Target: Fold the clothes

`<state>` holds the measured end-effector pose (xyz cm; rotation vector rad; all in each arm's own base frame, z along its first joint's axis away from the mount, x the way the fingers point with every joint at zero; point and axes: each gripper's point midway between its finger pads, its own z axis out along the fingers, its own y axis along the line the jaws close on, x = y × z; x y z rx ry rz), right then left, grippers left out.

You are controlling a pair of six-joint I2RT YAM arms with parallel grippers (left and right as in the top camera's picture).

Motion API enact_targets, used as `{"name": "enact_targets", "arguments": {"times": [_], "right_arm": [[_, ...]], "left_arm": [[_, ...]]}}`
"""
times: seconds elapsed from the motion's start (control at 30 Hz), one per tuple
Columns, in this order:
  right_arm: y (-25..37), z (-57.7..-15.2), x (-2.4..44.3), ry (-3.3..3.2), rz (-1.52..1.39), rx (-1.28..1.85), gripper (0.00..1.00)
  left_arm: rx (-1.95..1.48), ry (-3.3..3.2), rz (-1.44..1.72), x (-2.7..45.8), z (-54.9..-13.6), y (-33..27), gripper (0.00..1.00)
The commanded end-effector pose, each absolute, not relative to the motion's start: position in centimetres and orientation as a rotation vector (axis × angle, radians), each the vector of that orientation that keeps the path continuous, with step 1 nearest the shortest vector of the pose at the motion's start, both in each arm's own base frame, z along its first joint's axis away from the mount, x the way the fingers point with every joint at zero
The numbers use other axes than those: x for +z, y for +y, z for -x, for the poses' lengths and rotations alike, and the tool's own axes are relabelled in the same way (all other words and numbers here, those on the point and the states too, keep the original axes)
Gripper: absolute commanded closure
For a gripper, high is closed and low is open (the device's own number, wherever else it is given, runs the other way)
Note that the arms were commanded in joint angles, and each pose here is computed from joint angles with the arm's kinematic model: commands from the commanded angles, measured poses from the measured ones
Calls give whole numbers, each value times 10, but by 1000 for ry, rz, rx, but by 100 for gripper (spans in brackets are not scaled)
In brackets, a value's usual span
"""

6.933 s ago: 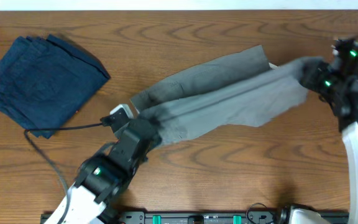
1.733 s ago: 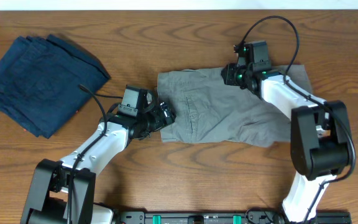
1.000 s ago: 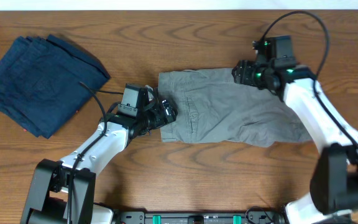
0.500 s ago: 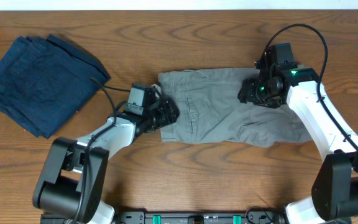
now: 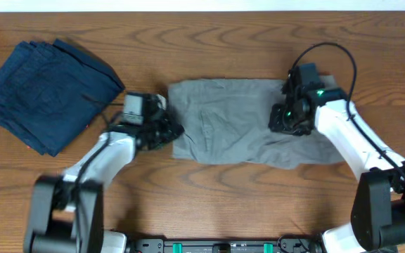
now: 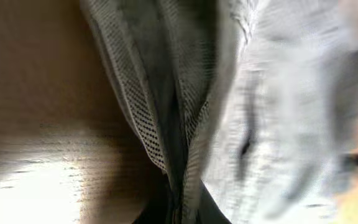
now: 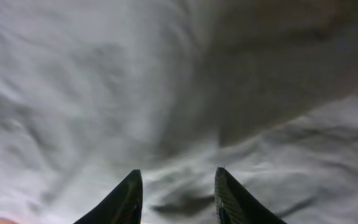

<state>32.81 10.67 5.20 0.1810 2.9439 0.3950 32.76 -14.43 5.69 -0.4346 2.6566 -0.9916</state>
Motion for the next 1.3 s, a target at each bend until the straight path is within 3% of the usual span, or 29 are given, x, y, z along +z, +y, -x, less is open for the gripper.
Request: {"name": "enact_targets", "arguments": {"times": [0.0,0.37,0.57,0.83,1.07,1.27], "right_arm": [[148,-313,46,2936,-99,709,69],[214,-297,19,2872,88,822,71],[262,-289,-4,2852,180,893,74],[322,-282,4,2699,374,1000,64],[305,-305,32,2638,447,992,54],[228,-347,77,2604,307,774,47]], "left_arm": [[-1097,2512,356,114,-339,-149,94],[-1242,2244,288,220,-325,-155,94],[-1322,2213,326,235,-320,-159,93],[-1401,2163,260,252,-317,-180,94],[-1429,2185,157,252,-304,-204,94],[-1415,2220,122,243,-300,-209,93]]}}
